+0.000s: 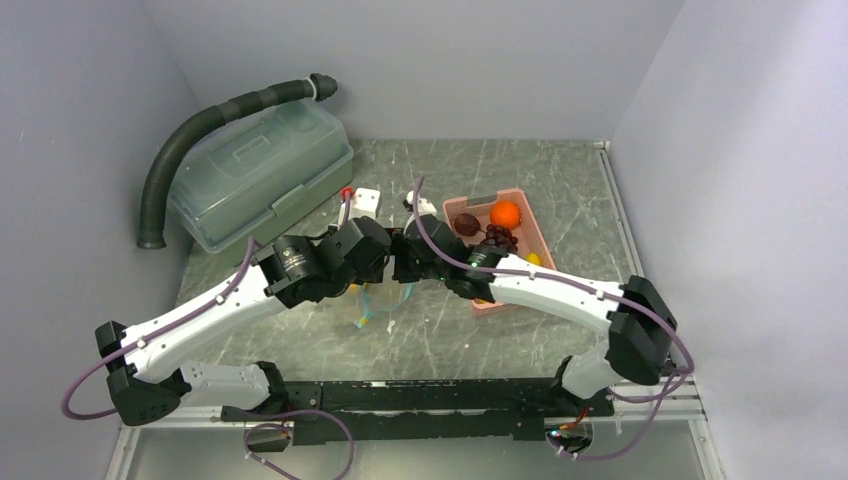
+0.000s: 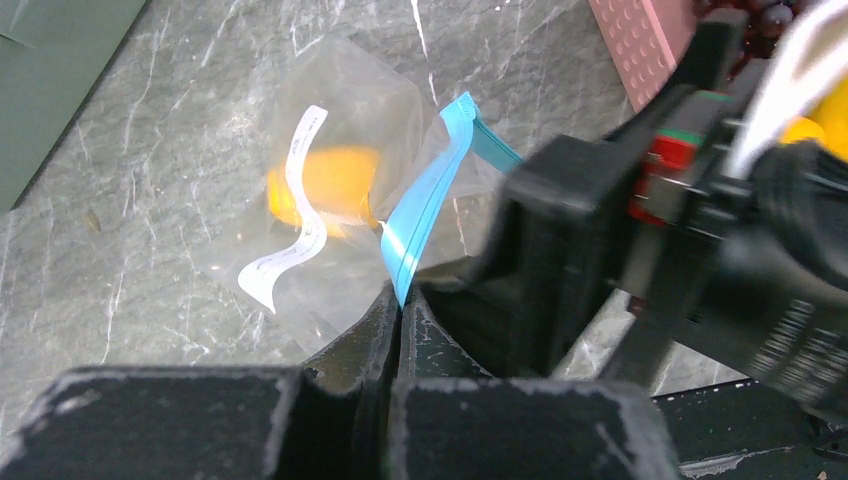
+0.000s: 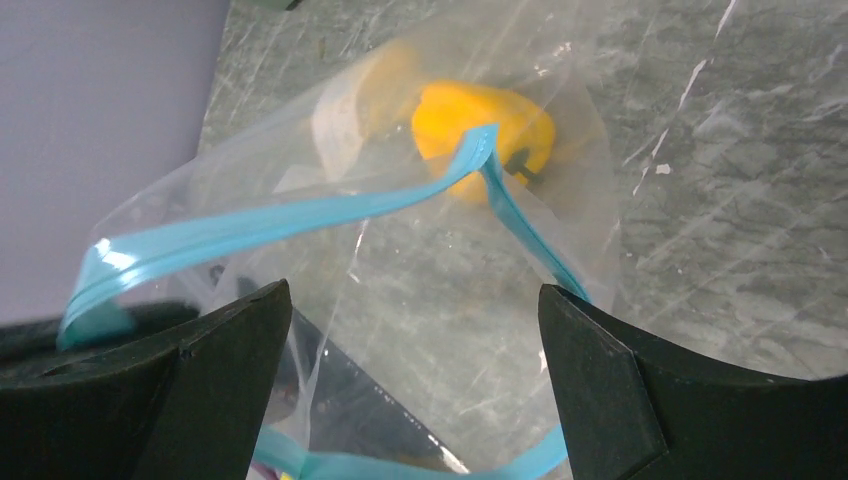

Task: Place the food in the zip-top bag and seal the zipper
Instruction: Place the fake vegetable in the zipper food storage bag, then pick up the fake fruit from the bin.

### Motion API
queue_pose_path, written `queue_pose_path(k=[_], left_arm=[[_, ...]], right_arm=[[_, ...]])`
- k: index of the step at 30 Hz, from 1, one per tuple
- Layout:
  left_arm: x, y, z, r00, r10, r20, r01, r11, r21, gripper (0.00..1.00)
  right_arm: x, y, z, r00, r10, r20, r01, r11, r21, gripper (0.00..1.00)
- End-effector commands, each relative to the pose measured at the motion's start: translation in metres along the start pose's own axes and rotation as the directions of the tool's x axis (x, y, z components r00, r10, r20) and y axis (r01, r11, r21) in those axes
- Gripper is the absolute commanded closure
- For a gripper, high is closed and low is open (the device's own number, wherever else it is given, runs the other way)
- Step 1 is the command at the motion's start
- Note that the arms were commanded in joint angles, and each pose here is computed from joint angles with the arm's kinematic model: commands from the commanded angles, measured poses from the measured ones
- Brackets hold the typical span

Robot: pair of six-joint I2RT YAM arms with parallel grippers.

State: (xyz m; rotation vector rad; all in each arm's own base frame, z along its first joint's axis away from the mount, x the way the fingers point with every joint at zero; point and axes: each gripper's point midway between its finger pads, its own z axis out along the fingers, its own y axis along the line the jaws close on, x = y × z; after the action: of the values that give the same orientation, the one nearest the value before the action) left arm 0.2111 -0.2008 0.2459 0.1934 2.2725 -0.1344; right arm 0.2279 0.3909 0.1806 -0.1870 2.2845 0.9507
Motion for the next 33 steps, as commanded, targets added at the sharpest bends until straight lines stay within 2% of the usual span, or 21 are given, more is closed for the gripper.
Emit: queue_pose_path(k=[1, 8, 15, 24, 28, 33], left_arm=[[-0.007, 0.0, 0.001, 0.999, -0.034, 0.028, 0.034, 0.999, -0.002, 0.96], [-0.007, -0.002, 0.003, 0.999, -0.026, 0.022, 0.026, 1.0, -0.001, 0.97], [-0.007, -0.001, 0.005, 1.0, -0.017, 0.022, 0.017, 1.0, -0.004, 0.97], [-0.009, -0.002, 0.005, 1.0, -0.004, 0.024, 0.004, 1.0, 0.008, 0.97], [-0.008, -0.003, 0.007, 1.0, 0.002, 0.024, -0.002, 1.0, 0.01, 0.97], [-0.007, -0.003, 0.008, 1.0, 0.005, 0.024, -0.005, 1.0, 0.017, 0.98]], right_arm=[[-0.014, 0.009, -0.031, 0.998, -0.034, 0.049, 0.036, 0.999, -0.04, 0.03], [-0.024, -0.007, -0.077, 0.991, -0.075, 0.111, 0.073, 0.997, 0.016, 0.05], [-0.036, -0.051, -0.123, 0.974, -0.137, 0.181, 0.098, 0.974, 0.205, 0.07], [-0.041, -0.122, -0.158, 0.967, -0.22, 0.125, 0.128, 0.851, 0.51, 0.07], [-0.041, -0.155, -0.163, 0.98, -0.18, 0.089, 0.095, 0.806, 0.584, 0.08], [-0.046, -0.194, -0.166, 0.988, -0.109, 0.106, 0.014, 0.756, 0.655, 0.09]])
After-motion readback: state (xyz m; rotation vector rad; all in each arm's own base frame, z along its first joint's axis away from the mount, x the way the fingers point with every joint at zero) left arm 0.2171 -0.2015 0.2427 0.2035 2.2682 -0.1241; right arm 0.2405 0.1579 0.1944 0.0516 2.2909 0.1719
